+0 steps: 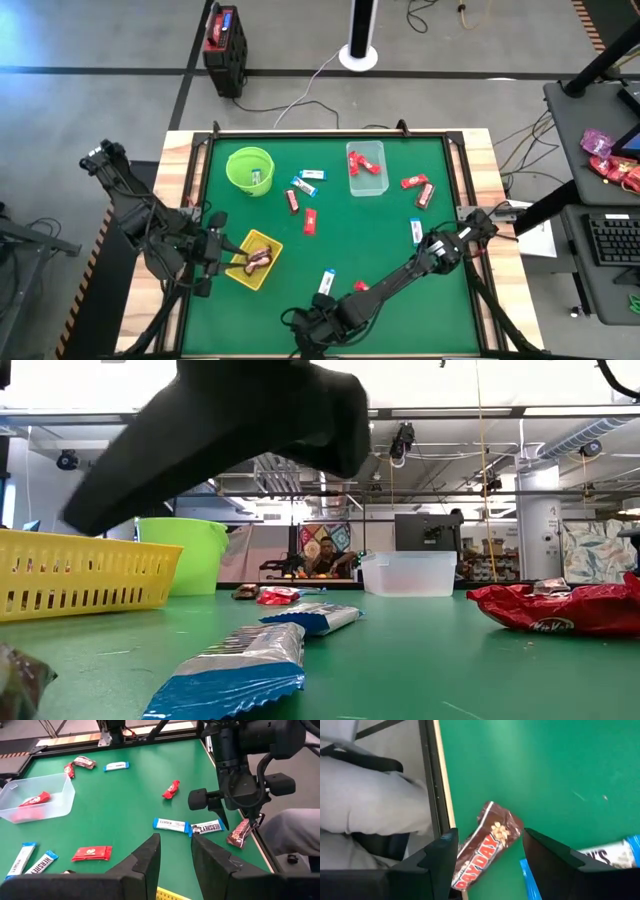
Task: Sort candy by brand, put in halloween buckets
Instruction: Put the brown chocolate into the yellow bin
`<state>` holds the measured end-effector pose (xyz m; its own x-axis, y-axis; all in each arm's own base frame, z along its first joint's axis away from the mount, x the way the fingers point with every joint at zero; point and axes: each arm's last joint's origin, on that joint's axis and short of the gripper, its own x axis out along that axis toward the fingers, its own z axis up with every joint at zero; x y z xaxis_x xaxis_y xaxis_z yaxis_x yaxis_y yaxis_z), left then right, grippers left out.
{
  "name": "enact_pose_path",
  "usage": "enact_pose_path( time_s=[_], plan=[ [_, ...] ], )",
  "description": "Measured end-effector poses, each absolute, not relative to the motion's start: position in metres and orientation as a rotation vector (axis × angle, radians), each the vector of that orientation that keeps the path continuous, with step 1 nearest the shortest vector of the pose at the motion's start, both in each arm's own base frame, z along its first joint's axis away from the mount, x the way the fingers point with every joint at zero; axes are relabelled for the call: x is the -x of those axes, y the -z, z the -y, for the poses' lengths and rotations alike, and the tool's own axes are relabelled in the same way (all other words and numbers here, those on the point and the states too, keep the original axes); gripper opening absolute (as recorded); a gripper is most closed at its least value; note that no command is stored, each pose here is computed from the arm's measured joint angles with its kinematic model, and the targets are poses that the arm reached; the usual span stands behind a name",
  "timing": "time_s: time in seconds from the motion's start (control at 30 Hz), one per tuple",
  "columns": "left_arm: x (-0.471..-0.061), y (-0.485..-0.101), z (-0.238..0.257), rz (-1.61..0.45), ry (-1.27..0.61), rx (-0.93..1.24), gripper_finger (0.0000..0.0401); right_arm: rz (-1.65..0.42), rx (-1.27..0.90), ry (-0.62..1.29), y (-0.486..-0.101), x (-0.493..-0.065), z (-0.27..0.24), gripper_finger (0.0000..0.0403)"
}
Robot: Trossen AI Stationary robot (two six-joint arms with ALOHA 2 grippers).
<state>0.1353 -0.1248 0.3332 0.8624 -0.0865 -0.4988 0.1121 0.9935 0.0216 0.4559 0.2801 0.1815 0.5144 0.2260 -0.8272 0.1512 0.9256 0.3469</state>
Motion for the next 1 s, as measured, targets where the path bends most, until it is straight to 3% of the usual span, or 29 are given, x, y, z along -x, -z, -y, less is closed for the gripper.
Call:
enact_pose_path(
  time_s=[0.43,0.57,0.8,1.0],
  plan=[
    [-0.143,-0.325,0.132,-0.542,0.074,-0.086,0.0094,-1.073,-0.335,-0.05,-0.146,-0.458,-0.287,0.0204],
    [-0.143,-0.324,0.133,-0.542,0.063,-0.09,0.0094,-1.049,-0.299,-0.022,-0.145,-0.459,-0.284,0.0161],
    [-0.144,-0.324,0.132,-0.536,0.049,-0.095,0.0094,-1.034,-0.257,-0.031,-0.146,-0.466,-0.274,0.0031],
    [-0.144,-0.325,0.131,-0.511,0.01,-0.123,0.0094,-0.923,-0.152,0.041,-0.169,-0.48,-0.244,0.0015]
  ],
)
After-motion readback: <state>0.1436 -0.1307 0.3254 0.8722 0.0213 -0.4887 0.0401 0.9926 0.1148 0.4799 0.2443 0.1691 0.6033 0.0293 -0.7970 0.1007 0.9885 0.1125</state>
